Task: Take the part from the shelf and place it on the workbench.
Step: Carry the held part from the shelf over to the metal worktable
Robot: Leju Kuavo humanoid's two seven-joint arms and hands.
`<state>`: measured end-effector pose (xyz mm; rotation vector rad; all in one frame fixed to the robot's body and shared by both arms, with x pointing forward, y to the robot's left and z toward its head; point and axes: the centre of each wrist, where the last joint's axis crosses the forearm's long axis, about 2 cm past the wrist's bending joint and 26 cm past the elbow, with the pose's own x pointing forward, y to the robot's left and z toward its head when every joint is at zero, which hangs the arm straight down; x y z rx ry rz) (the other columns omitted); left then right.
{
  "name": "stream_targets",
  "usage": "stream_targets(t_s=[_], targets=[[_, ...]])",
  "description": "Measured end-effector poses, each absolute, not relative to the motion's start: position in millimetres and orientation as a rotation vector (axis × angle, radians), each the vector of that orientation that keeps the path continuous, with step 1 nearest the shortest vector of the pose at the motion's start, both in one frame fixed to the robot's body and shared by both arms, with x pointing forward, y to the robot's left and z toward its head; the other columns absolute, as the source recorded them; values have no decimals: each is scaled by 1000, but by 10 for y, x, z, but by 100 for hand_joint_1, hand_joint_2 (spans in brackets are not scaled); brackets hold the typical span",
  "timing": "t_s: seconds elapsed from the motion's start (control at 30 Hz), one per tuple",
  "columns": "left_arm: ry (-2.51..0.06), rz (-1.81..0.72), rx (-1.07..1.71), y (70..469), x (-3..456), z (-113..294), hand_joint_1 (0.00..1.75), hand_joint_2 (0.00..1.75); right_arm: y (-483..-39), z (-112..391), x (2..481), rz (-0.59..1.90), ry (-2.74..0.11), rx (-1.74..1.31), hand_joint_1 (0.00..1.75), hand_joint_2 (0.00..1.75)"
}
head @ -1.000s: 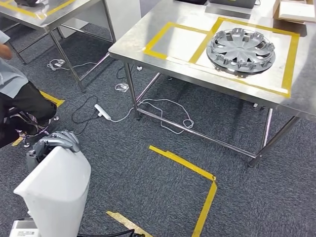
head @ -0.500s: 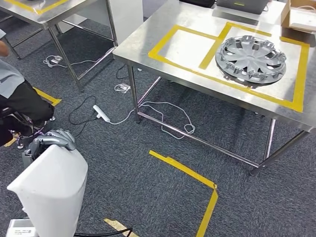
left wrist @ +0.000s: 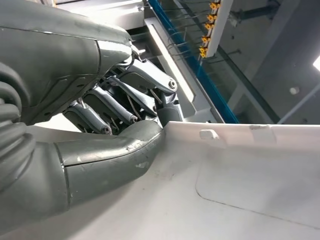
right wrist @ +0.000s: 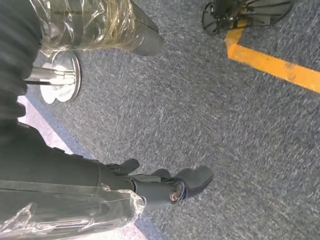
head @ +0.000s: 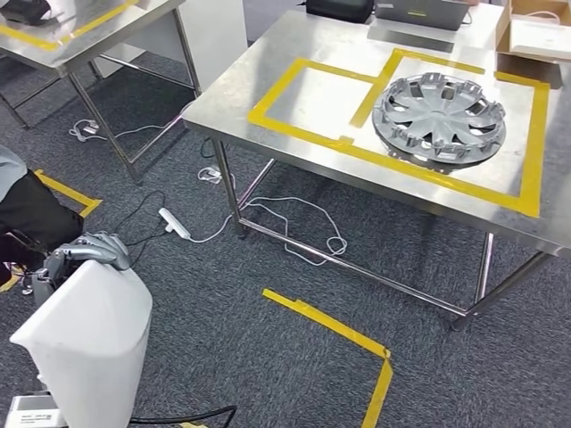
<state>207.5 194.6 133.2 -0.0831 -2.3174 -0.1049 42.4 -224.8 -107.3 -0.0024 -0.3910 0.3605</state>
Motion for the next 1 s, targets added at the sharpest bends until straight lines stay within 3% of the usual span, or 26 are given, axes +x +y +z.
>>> stream_targets(t_s=[1.0], targets=[[-2305,-96,-50,1979,2069,1314,175,175,-2242,-1072,430,347,-395,0,0,175]])
